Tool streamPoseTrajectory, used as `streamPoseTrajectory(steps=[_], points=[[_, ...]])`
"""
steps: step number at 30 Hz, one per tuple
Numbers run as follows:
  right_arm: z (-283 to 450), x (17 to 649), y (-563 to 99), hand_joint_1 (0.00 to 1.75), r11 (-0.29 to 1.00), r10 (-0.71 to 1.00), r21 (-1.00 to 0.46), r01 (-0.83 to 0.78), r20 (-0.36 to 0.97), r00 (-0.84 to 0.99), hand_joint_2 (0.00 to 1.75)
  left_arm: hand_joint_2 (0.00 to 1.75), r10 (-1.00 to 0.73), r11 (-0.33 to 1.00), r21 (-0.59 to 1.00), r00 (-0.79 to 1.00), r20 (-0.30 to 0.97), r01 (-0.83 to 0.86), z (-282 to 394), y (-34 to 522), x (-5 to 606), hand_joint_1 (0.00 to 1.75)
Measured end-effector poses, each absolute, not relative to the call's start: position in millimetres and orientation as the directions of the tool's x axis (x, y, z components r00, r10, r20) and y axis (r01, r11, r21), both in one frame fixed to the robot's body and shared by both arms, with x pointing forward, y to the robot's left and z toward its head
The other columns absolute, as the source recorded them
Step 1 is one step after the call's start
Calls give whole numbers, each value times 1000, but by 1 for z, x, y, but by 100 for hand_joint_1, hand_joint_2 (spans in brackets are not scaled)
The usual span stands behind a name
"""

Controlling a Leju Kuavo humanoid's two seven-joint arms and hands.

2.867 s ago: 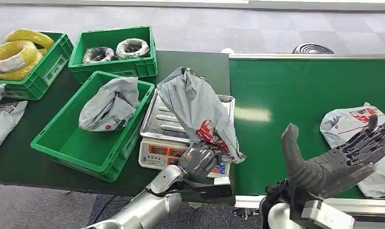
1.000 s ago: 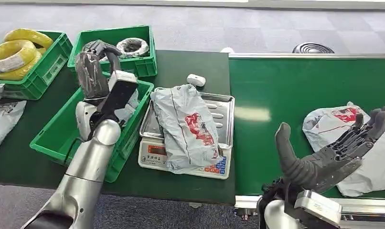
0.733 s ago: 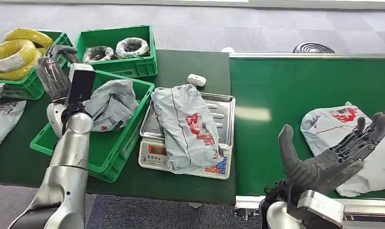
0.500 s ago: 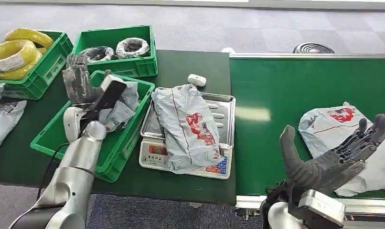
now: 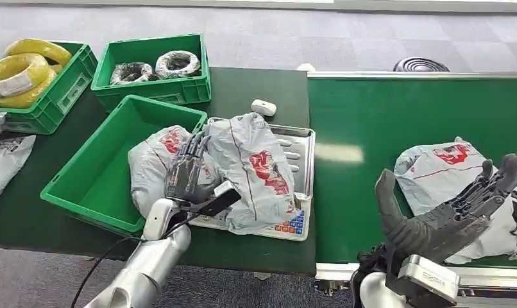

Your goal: Moved the parcel from conveyor to table for the left to box.

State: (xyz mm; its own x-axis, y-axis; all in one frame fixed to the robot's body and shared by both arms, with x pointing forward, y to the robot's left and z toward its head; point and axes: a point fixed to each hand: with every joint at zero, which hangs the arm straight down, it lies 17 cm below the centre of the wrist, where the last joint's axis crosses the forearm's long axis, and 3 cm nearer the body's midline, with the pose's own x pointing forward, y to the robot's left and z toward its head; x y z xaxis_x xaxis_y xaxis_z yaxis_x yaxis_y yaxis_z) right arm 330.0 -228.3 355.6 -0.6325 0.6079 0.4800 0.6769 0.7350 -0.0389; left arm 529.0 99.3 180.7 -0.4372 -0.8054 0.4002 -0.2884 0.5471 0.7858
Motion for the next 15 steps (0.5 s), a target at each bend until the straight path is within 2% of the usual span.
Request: streamPoseTrajectory(steps=[15], points=[[355, 330, -227, 0, 737, 605, -39, 674, 481, -634, 175, 175, -757, 543, 824, -519, 397, -161, 136, 49, 490, 0]])
